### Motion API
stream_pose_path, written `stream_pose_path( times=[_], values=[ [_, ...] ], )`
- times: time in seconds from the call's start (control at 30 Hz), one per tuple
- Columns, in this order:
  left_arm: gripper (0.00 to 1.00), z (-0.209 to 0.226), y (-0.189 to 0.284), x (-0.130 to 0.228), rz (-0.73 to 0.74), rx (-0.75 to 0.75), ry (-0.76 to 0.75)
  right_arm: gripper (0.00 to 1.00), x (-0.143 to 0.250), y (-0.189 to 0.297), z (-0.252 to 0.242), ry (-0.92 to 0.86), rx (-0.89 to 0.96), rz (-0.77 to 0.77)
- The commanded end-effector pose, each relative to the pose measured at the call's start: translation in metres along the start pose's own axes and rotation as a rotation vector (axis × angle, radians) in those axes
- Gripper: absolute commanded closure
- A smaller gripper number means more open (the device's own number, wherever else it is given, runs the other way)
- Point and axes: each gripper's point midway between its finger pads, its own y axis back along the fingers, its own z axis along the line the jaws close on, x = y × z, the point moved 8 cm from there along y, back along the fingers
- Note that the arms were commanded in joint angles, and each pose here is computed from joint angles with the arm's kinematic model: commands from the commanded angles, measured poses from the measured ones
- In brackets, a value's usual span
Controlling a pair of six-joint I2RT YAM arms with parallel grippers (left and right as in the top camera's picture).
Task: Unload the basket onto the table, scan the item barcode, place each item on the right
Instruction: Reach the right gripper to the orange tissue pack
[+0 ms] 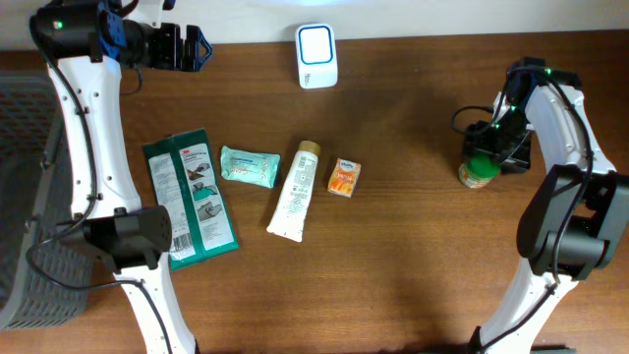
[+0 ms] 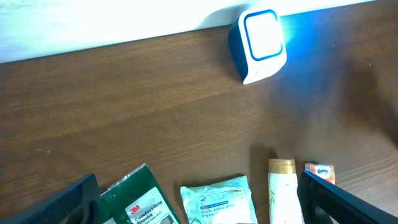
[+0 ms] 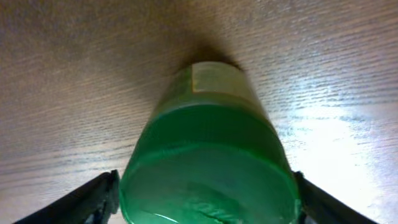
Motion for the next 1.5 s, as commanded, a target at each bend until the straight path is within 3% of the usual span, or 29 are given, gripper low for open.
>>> stream_pose_path(
  times=[0.0, 0.33, 0.5, 0.77, 1.13, 1.47],
  values=[
    [0.01, -0.003, 0.007, -0.002, -0.017, 0.007, -0.022, 0.14, -0.003, 0.020, 0.001, -0.009, -0.030, -0.039],
    [0.01, -0.003, 0.007, -0.002, -0.017, 0.007, -0.022, 0.15, 0.033, 0.129, 0.043, 0.099, -0.190, -0.277],
    [0.01, -0.003, 0.007, -0.002, -0.017, 0.007, -0.022, 0.17, 0.064, 0.147, 0.085, 0.217, -0.282, -0.270],
    [0.01, -0.003, 0.007, -0.002, -0.017, 0.007, -0.022, 0.22, 0.081, 0.109, 0.145, 0.283, -0.310, -0.157],
    [0.01, -0.003, 0.007, -0.002, -0.017, 0.007, -0.022, 0.32, 0.087, 0.048, 0.188, 0.241, -0.338, -0.134],
    [0.01, -0.003, 0.007, -0.002, -0.017, 0.007, -0.022, 0.55, 0.099, -0.014, 0.208, 0.091, -0.357, -0.152]
  ],
)
